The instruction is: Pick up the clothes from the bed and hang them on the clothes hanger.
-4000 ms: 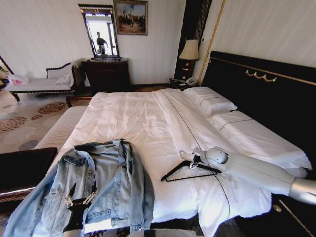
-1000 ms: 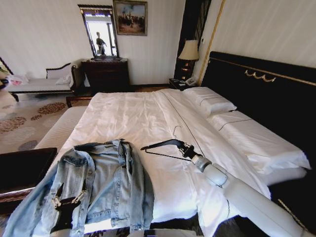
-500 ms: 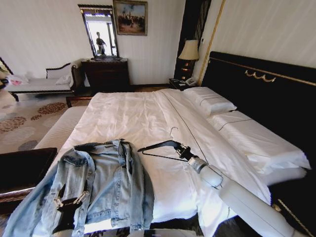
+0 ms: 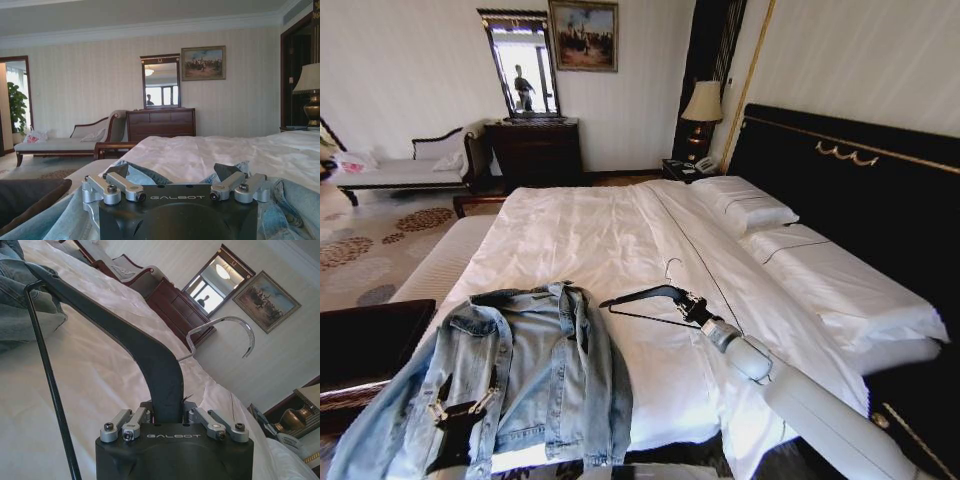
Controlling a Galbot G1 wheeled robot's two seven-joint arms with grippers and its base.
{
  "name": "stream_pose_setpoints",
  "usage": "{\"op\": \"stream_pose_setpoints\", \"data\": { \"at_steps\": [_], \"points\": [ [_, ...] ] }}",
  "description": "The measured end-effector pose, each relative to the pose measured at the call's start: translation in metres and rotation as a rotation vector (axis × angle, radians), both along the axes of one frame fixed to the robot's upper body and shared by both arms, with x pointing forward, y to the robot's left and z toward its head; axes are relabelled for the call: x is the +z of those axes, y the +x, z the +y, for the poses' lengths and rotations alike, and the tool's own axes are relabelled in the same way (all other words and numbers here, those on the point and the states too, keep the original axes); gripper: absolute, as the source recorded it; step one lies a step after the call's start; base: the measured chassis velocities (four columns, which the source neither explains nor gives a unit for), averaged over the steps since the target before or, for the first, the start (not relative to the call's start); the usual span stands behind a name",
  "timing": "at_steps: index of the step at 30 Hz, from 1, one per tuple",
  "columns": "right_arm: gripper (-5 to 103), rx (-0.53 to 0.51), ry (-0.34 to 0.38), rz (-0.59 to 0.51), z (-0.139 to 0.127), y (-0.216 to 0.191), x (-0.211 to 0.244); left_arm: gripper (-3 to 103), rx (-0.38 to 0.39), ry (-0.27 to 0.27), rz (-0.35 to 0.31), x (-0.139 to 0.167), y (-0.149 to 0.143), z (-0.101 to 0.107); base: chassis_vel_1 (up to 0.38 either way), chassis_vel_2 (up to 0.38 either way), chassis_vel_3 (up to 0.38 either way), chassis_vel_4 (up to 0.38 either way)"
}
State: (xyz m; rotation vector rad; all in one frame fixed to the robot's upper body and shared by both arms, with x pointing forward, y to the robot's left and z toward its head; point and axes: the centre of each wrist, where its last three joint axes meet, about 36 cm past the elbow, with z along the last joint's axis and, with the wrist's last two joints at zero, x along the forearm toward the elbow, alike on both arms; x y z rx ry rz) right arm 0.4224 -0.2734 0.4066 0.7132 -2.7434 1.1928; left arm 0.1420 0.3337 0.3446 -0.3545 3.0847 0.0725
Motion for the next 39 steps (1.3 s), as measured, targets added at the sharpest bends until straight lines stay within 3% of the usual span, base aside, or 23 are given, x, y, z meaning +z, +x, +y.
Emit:
{"op": "stream_pose_setpoints", "data": {
  "at_steps": [39],
  "points": [
    [28, -0.036, 0.005, 0.000, -0.0014, -0.0079, 0.0020, 98, -0.008, 0.002, 0.000, -0.0005, -0.0040, -0.0022, 0.114, 0.109, -0.112, -0.113]
  ]
}}
